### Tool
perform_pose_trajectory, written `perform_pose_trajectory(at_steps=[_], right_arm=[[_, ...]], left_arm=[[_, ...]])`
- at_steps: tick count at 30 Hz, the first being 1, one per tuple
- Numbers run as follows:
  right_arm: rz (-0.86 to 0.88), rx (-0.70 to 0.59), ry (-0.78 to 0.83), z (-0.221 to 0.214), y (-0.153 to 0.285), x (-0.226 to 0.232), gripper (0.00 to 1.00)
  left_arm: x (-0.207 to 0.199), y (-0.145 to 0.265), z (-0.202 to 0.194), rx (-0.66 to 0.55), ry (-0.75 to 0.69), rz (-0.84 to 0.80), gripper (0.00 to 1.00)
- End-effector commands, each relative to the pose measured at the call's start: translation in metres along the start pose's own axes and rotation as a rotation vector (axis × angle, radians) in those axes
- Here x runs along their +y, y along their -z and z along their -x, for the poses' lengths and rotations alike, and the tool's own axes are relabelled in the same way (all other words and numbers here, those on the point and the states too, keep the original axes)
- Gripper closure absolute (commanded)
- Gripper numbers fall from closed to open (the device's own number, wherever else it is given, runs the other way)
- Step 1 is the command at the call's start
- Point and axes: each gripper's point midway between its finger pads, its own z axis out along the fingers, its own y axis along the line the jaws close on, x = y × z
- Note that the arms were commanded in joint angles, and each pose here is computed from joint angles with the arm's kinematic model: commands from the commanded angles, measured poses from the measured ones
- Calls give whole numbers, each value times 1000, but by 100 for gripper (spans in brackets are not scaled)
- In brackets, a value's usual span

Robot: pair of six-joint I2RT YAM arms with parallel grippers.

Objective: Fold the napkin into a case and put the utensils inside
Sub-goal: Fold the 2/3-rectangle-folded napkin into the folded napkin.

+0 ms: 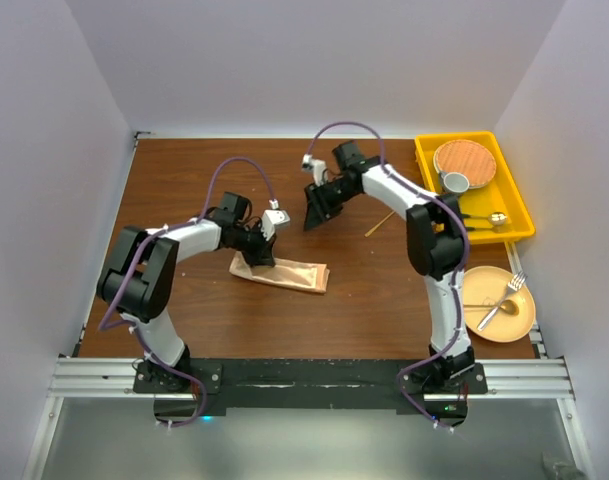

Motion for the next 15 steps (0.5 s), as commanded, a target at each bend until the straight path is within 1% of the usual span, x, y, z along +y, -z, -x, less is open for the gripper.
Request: perform_pose_trajectory(at_steps=[1, 2, 3, 4, 5, 6, 7, 8, 9, 10, 12, 15], right_arm=[[-5, -119, 28, 29, 64, 42, 54], [0, -128, 24, 27, 67, 48, 52], [7, -183, 43, 37, 79, 62, 51], [23, -177, 11, 26, 76, 64, 49], [34, -194, 16, 26, 79, 69, 47], [49, -221, -21, 31, 79, 78, 46], [59, -227, -29, 24, 80, 86, 44], [72, -233, -25, 23, 77, 94, 42], [91, -266, -23, 28, 74, 102, 42], [108, -264, -40, 18, 69, 108, 40], [149, -266, -24, 16, 53, 126, 39], [176, -235, -21, 5, 31, 132, 41]], left_arm=[[10, -10, -36, 133, 91, 49, 100], [9, -11, -41, 151, 107, 46, 100], [10, -11, -41, 158, 113, 49, 100], [11, -11, -40, 161, 129, 53, 100], [12, -12, -43, 173, 146, 54, 100], [11, -12, -44, 179, 160, 52, 100], [11, -12, -41, 177, 177, 49, 100], [11, -14, -42, 182, 193, 44, 100], [12, -14, -40, 177, 200, 45, 100], [12, -15, -40, 181, 213, 44, 100], [12, -17, -40, 189, 231, 36, 100], [12, -20, -41, 197, 246, 26, 100]])
